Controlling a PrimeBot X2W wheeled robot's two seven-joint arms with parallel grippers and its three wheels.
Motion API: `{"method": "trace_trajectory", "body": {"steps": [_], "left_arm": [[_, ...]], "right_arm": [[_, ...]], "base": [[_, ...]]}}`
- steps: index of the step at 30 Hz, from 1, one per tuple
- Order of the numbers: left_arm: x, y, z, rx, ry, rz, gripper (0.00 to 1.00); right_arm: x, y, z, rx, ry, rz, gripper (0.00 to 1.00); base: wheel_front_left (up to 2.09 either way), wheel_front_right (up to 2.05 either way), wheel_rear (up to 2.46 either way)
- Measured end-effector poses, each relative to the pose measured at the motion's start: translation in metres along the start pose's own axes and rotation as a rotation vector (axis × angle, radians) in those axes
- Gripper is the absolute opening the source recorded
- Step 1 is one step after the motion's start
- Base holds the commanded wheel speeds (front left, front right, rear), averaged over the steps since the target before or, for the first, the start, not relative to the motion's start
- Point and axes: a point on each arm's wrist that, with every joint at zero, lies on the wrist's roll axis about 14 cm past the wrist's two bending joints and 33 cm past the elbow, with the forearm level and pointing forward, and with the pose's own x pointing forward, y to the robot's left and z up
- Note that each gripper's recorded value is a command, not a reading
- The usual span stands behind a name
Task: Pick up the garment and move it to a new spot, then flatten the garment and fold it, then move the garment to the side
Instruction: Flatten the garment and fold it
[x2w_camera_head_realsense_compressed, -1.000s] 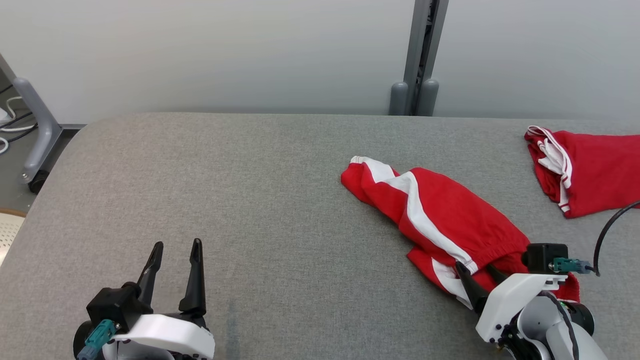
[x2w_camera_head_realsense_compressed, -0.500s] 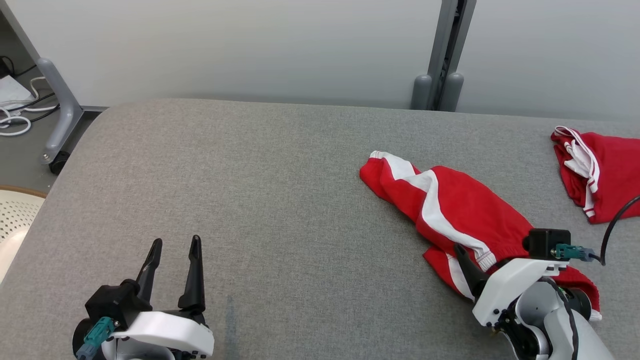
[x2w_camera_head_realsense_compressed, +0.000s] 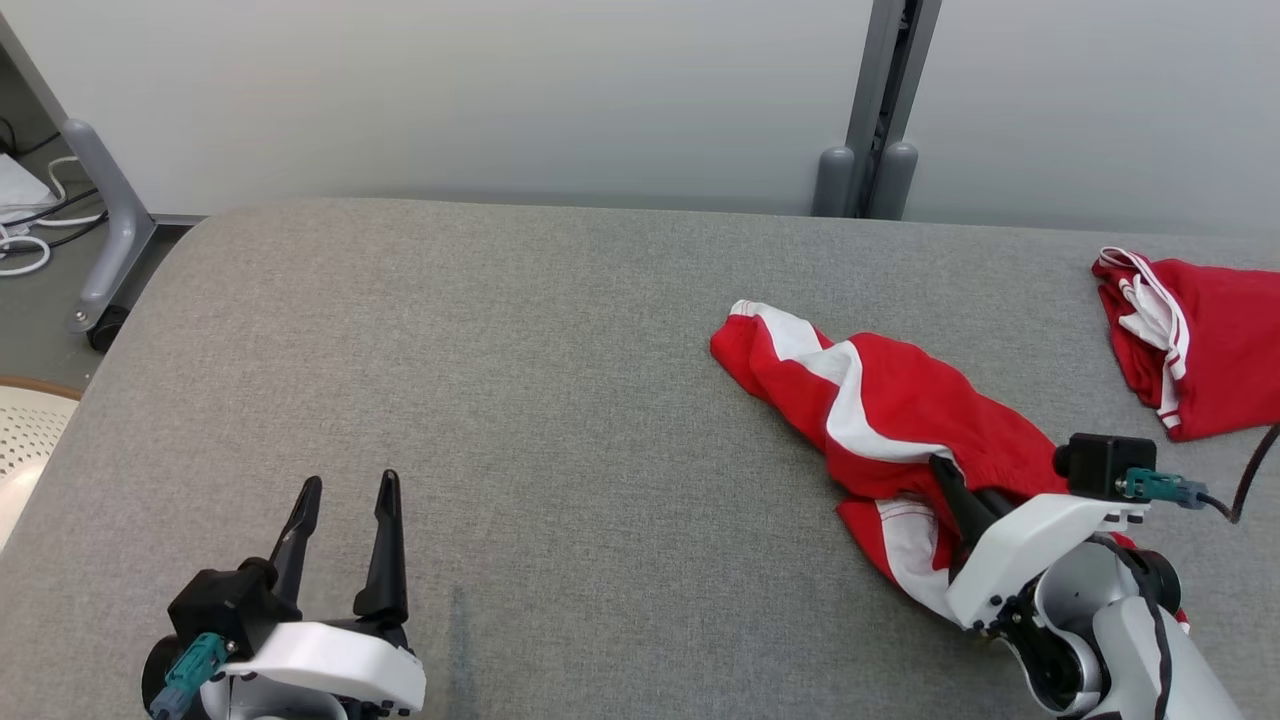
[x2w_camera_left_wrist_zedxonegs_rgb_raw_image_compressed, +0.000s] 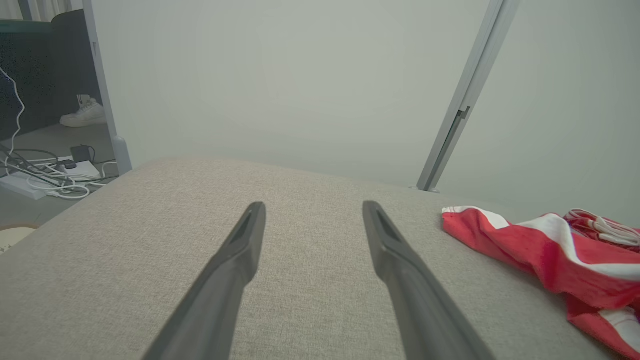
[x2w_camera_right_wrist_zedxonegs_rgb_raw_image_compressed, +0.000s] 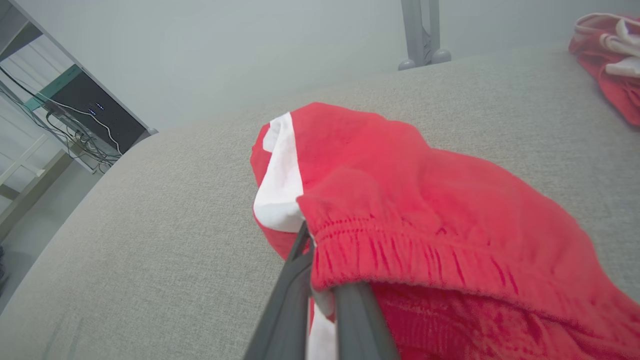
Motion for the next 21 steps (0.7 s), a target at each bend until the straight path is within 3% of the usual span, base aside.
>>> {"method": "trace_trajectory", "body": {"steps": [8, 16, 21], "left_arm": [[0.010, -0.003, -0.005, 0.008, 0.018, -0.013, 1.00], [0.030, -0.007, -0.016, 0.024, 0.047, -0.025, 1.00], [0.044, -0.009, -0.026, 0.029, 0.072, -0.027, 1.00]], "right_arm": [[0.013, -0.011, 0.030, 0.104, -0.077, -0.006, 0.00], [0.043, -0.046, 0.071, 0.180, -0.118, -0.044, 0.00], [0.065, -0.080, 0.086, 0.261, -0.127, -0.098, 0.16]], "base": [[0.00, 0.00, 0.00], [0.00, 0.00, 0.00], [0.00, 0.00, 0.00]]}}
